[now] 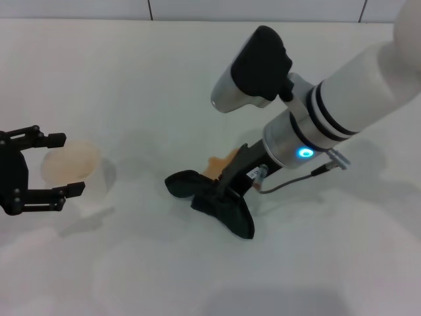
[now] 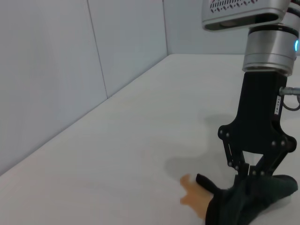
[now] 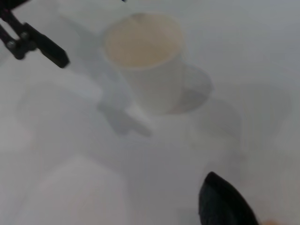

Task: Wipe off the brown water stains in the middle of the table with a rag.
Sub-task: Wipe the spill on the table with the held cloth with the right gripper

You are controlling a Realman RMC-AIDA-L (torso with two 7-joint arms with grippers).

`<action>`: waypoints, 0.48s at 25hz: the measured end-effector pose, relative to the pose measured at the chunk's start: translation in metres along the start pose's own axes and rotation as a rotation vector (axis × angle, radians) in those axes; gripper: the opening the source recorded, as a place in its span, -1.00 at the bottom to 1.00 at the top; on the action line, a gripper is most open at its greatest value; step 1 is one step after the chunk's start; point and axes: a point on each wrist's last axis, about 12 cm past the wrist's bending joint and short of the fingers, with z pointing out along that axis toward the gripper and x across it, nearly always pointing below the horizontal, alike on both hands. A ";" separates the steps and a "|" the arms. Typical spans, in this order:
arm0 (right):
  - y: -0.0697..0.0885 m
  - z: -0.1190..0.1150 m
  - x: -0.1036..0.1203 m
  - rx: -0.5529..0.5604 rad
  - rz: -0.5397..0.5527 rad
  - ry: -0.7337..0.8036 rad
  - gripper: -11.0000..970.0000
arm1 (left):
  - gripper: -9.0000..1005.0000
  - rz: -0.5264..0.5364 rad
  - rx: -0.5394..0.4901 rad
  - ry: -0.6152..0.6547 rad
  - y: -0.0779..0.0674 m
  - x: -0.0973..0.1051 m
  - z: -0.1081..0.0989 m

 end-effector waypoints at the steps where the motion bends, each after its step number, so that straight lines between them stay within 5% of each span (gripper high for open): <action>1: 0.000 0.001 -0.002 0.003 -0.007 -0.001 -0.80 | 0.72 0.001 0.000 0.000 0.000 0.000 0.000; 12: -0.024 0.007 -0.008 0.100 0.031 -0.041 -0.80 | 0.72 0.004 0.001 0.000 -0.001 0.001 0.000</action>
